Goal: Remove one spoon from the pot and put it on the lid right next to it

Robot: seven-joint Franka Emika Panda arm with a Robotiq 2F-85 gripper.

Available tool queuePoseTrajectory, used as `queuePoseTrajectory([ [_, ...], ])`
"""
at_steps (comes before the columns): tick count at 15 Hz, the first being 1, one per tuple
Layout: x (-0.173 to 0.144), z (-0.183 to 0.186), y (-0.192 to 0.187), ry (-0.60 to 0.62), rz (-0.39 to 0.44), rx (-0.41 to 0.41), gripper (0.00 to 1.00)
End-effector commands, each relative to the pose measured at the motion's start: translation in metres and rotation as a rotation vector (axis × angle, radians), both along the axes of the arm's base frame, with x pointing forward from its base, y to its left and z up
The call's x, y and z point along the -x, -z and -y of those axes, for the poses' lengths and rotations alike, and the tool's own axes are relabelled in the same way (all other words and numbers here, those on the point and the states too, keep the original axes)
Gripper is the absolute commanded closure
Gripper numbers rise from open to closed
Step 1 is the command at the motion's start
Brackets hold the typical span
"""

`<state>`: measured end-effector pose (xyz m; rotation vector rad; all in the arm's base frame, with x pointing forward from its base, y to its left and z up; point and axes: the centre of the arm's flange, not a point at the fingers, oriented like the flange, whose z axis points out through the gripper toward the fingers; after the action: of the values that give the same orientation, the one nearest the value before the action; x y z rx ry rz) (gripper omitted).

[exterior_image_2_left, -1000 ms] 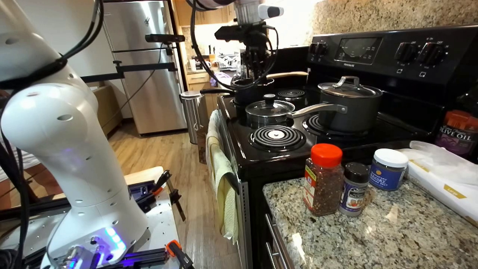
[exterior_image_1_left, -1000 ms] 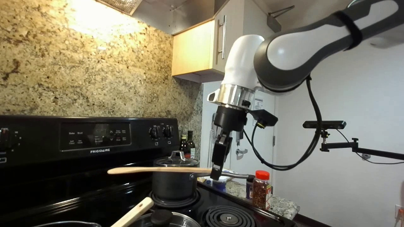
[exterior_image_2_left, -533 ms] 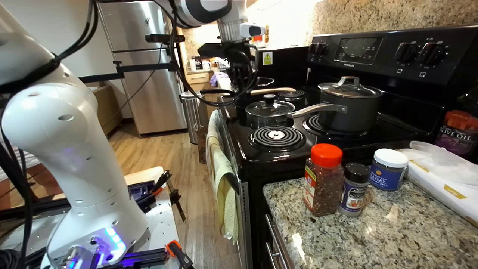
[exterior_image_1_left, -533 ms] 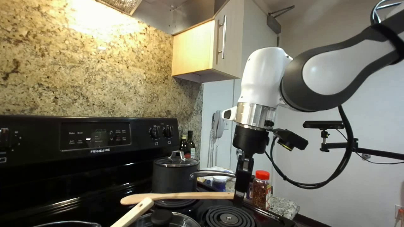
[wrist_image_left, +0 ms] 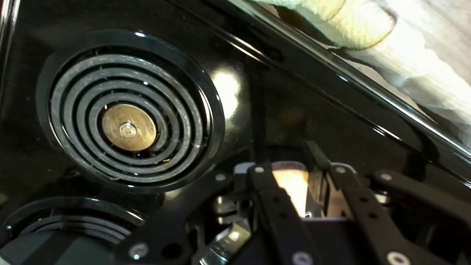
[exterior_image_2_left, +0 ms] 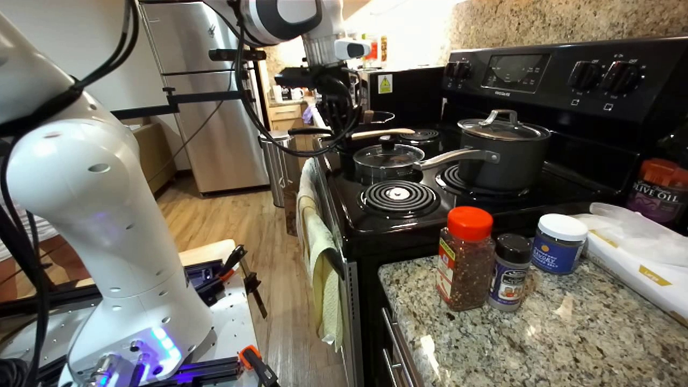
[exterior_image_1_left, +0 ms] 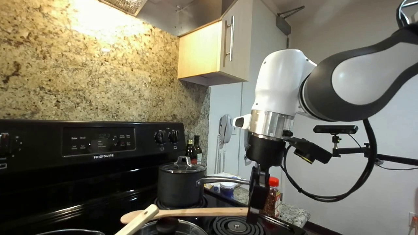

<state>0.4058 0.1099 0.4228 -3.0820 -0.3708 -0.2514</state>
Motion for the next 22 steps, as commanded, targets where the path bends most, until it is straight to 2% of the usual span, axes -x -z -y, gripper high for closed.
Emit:
queuePoseTrajectory([
  [1,-0.005,-0.008,0.010,0.001,0.046,-0.023,0.86],
  [17,-0.017,-0.016,0.033,-0.022,0.046,-0.034,0.86],
  [18,-0.018,-0.015,0.033,-0.018,0.050,-0.033,0.47],
  [19,-0.019,-0.015,0.033,-0.015,0.057,-0.034,0.46],
  [22,-0.021,-0.012,0.031,-0.006,0.068,-0.038,0.29],
])
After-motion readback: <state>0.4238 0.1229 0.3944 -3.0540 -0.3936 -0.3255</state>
